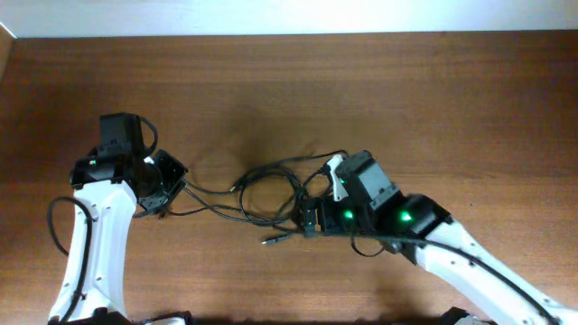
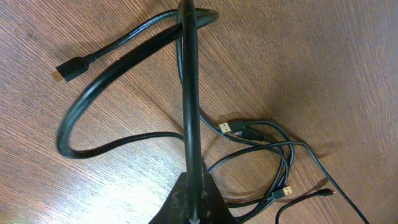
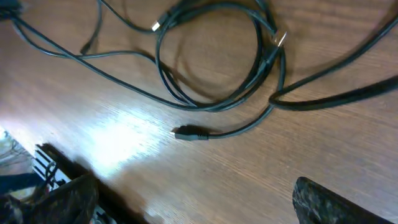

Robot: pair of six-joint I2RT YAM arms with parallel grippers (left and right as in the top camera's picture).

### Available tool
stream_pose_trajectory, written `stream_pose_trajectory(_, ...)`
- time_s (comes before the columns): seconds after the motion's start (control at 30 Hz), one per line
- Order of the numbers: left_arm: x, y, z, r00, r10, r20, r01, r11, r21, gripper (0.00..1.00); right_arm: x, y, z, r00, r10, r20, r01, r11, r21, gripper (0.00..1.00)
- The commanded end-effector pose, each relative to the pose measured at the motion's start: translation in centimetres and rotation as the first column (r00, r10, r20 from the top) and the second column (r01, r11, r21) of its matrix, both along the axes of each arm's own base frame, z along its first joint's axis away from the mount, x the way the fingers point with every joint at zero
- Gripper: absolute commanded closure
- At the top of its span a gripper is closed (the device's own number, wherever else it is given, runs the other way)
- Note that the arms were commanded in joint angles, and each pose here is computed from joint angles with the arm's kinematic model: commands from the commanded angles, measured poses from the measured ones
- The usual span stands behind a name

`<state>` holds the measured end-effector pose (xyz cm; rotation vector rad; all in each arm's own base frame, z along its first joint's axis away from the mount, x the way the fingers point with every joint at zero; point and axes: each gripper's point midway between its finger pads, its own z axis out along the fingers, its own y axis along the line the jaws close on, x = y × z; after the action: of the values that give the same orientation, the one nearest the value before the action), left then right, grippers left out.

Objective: Untangle cables

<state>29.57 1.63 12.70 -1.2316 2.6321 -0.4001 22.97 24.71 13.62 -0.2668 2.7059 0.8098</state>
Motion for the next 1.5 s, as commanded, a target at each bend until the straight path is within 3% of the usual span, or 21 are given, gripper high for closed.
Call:
stream_pose_trajectory(0.0, 0.2, -0.3, 0.0, 1.0, 0.009, -0.001, -0.009, 1.0, -0.016, 1.0, -0.5, 2.0, -2.4, 0.992, 0.048, -0.12, -0.044, 0.998, 0.04, 0.01)
stream_pose_trajectory(0.07, 0.2, -0.2, 0.1, 1.0, 0.009, 0.001, -0.009, 1.0, -0.013, 1.0, -1.7, 5.2, -2.1, 0.935, 0.354, 0.036, -0.356, 0.928, 0.109, 0.01)
stream_pose_trajectory(0.1, 0.2, -0.2, 0.0, 1.0, 0.009, 0.001, -0.009, 1.0, -0.012, 1.0, -3.0, 6.5, -2.6, 0.831, 0.532, 0.161, -0.545, 0.837, 0.047, 0.01)
stream_pose_trajectory(0.13, 0.2, -0.2, 0.0, 1.0, 0.009, -0.001, -0.009, 1.0, -0.013, 1.0, -3.4, 7.3, -3.8, 0.745, 0.624, 0.234, -0.629, 0.775, -0.062, 0.01)
stream_pose_trajectory(0.2, 0.0, -0.3, 0.0, 1.0, 0.009, -0.009, -0.009, 1.0, -0.015, 1.0, -0.7, 7.3, -5.9, 0.73, 0.618, 0.291, -0.566, 0.786, -0.251, 0.01)
stream_pose_trajectory(0.27, 0.0, -0.3, 0.0, 1.0, 0.008, -0.01, -0.008, 1.0, -0.018, 1.0, 0.5, 8.5, -7.0, 0.672, 0.654, 0.348, -0.588, 0.756, -0.286, 0.01)
stream_pose_trajectory(0.43, -0.1, -0.4, 0.0, 1.0, 0.007, -0.013, -0.007, 1.0, -0.022, 1.0, 2.0, 10.3, -10.1, 0.578, 0.71, 0.401, -0.628, 0.701, -0.336, 0.0)
stream_pose_trajectory(0.53, -0.1, -0.4, 0.0, 1.0, 0.007, -0.013, -0.007, 1.0, -0.023, 0.98, 2.5, 10.9, -9.7, 0.56, 0.705, 0.436, -0.624, 0.705, -0.337, 0.08)
stream_pose_trajectory(0.6, -0.1, -0.9, 0.1, 1.0, -0.001, -0.009, 0.0, 0.999, -0.051, 0.97, 2.5, 11.0, -10.1, 0.56, 0.706, 0.434, -0.626, 0.704, -0.337, 0.2)
stream_pose_trajectory(0.67, -0.2, -0.9, 0.1, 1.0, -0.001, -0.012, 0.001, 0.999, -0.051, 0.97, 1.4, 11.3, -11.3, 0.554, 0.727, 0.405, -0.674, 0.678, -0.294, 0.2)
stream_pose_trajectory(0.77, -0.2, -0.9, 0.1, 1.0, -0.001, -0.013, 0.0, 0.999, -0.051, 0.93, 1.5, 11.5, -11.2, 0.551, 0.724, 0.414, -0.675, 0.679, -0.29, 0.46)
stream_pose_trajectory(0.8, -0.2, -0.9, 0.0, 1.0, -0.001, -0.016, 0.0, 0.999, -0.052, 0.92, 1.5, 11.4, -11.3, 0.553, 0.725, 0.412, -0.673, 0.68, -0.293, 0.63)
stream_pose_trajectory(0.83, -0.4, -1.0, 0.0, 1.0, -0.001, -0.021, 0.0, 0.999, -0.052, 0.91, 1.8, 11.3, -11.4, 0.557, 0.722, 0.41, -0.662, 0.684, -0.307, 0.87)
stream_pose_trajectory(0.87, -0.5, -1.0, 0.0, 1.0, -0.001, -0.027, 0.0, 0.999, -0.053, 0.92, 1.8, 11.3, -11.4, 0.557, 0.722, 0.411, -0.661, 0.685, -0.307, 0.96)
stream_pose_trajectory(0.93, -0.5, -1.0, 0.0, 1.0, -0.001, -0.027, 0.0, 0.999, -0.053, 0.91, 1.8, 11.3, -11.4, 0.558, 0.721, 0.411, -0.661, 0.685, -0.306, 0.96)
stream_pose_trajectory(1.03, -0.5, -0.9, 0.0, 1.0, 0.0, -0.028, -0.001, 0.999, -0.049, 0.64, 2.1, 11.4, -10.1, 0.553, 0.708, 0.439, -0.651, 0.696, -0.302, 0.96)
stream_pose_trajectory(1.13, -0.6, -0.9, -0.1, 0.999, -0.001, -0.032, -0.001, 0.999, -0.05, 0.01, 3.6, 11.1, -4.4, 0.546, 0.632, 0.55, -0.576, 0.76, -0.301, 0.96)
stream_pose_trajectory(1.23, -1.0, -1.0, -0.2, 0.999, -0.005, -0.049, 0.002, 0.999, -0.052, 0.01, 4.7, 9.7, 4.2, 0.48, 0.52, 0.706, -0.452, 0.837, -0.308, 0.96)
stream_pose_trajectory(1.3, -1.1, -1.5, -0.1, 0.99, -0.136, -0.022, 0.135, 0.99, -0.047, 0.01, 5.5, 6.5, 11.8, 0.412, 0.388, 0.824, -0.273, 0.916, -0.295, 0.96)
stream_pose_trajectory(1.33, -1.0, -2.5, 0.2, 0.973, -0.228, 0.018, 0.229, 0.97, -0.077, 0.01, 5.7, 4.8, 13.9, 0.397, 0.346, 0.85, -0.192, 0.937, -0.291, 0.96)
stream_pose_trajectory(1.47, -0.6, -5.0, 1.4, 0.944, -0.309, 0.115, 0.326, 0.926, -0.191, 0.01, 3.7, 1.6, 17.5, 0.374, 0.294, 0.88, -0.143, 0.955, -0.259, 0.96)
